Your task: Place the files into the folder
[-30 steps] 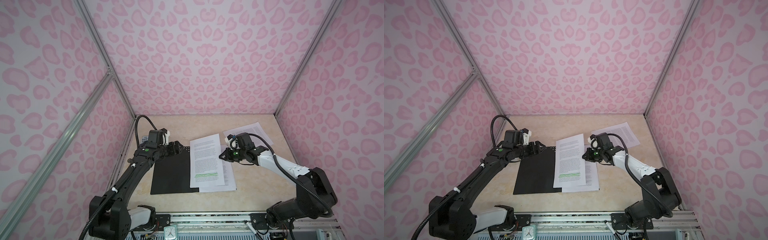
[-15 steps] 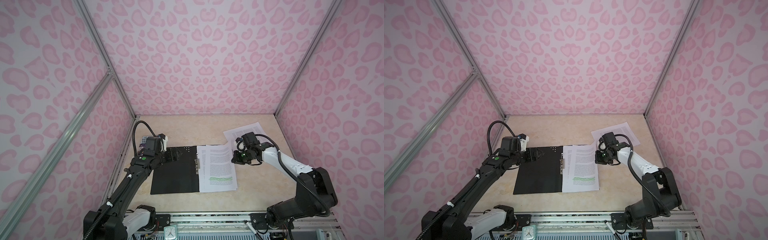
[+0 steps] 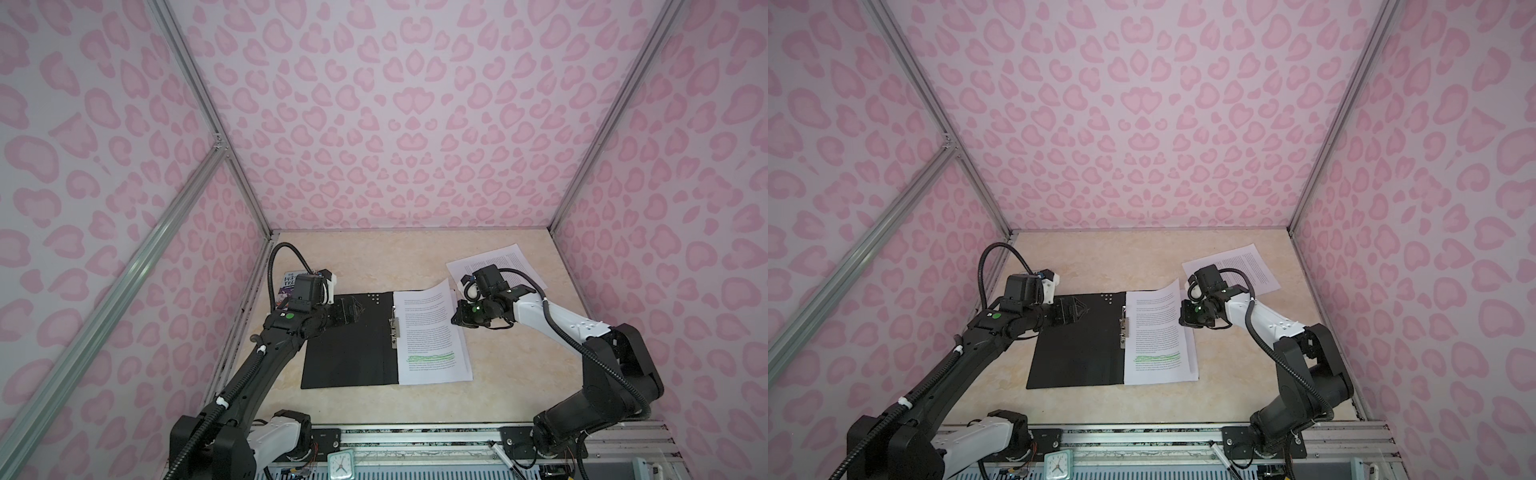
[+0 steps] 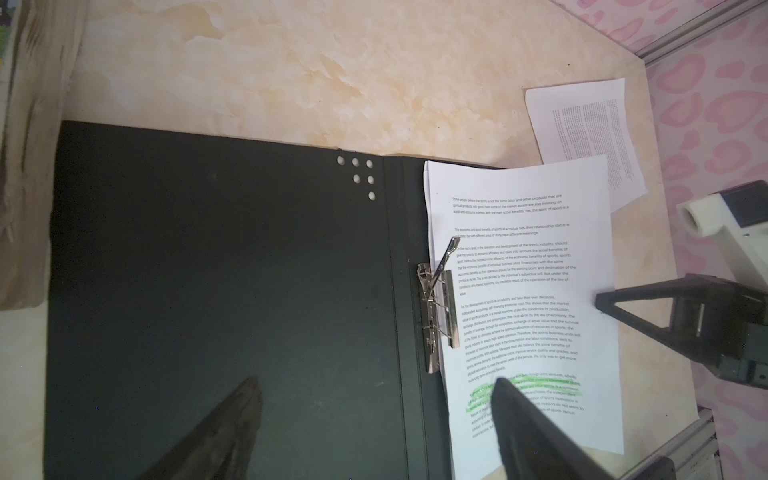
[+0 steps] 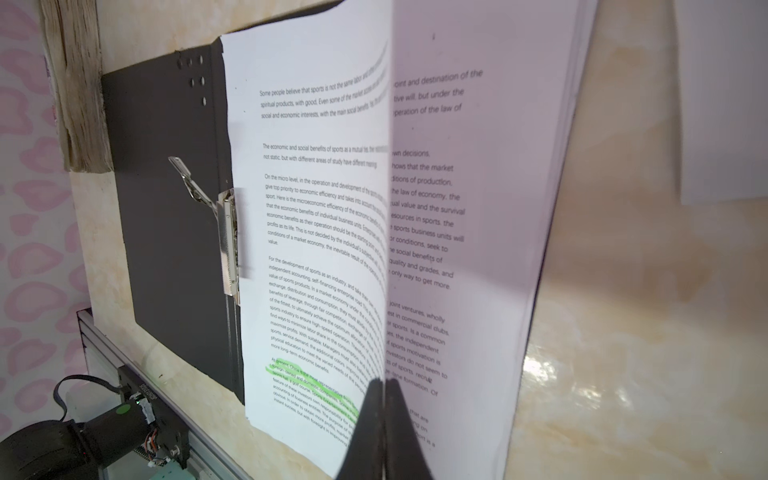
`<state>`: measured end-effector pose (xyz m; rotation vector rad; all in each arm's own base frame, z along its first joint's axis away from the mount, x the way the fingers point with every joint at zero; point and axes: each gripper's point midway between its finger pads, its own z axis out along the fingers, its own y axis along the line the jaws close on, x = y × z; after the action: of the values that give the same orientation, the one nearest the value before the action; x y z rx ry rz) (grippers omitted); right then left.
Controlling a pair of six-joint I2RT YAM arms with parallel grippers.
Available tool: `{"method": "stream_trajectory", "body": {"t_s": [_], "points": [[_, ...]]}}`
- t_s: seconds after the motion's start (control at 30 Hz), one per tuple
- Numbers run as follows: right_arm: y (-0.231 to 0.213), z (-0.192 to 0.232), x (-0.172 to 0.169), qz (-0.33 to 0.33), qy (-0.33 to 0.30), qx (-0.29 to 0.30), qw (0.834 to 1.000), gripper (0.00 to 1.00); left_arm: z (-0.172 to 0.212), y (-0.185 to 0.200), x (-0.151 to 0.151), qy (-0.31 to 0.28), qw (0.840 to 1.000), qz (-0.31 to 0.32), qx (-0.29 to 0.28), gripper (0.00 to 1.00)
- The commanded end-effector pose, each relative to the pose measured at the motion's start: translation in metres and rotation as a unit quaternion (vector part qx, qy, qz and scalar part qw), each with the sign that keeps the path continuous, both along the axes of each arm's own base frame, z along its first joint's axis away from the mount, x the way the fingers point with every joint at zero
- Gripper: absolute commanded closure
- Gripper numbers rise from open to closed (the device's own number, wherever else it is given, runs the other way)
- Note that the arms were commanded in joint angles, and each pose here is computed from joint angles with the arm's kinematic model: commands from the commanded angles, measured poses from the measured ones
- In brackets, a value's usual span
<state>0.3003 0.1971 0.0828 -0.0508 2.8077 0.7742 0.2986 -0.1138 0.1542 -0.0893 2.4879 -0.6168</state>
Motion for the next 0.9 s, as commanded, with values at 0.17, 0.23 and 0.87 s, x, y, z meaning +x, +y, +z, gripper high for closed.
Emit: {"method": "stream_trajectory", "body": {"t_s": [0.17,0.23,0.87], "points": [[0.005,0.000,0.000,0.022,-0.002,0.001,1.000,1.00,0.003,-0.003,0.004,-0.009,1.000,-0.010,-0.006,0.12],[0.006,-0.002,0.000,0.026,0.001,0.003,1.000,1.00,0.002,-0.003,0.003,-0.009,1.000,-0.009,-0.005,0.13],[-0.041,-0.010,0.019,-0.051,0.004,-0.062,0.997,0.31,0.003,-0.003,0.003,-0.011,1.000,-0.010,-0.006,0.12]]}}
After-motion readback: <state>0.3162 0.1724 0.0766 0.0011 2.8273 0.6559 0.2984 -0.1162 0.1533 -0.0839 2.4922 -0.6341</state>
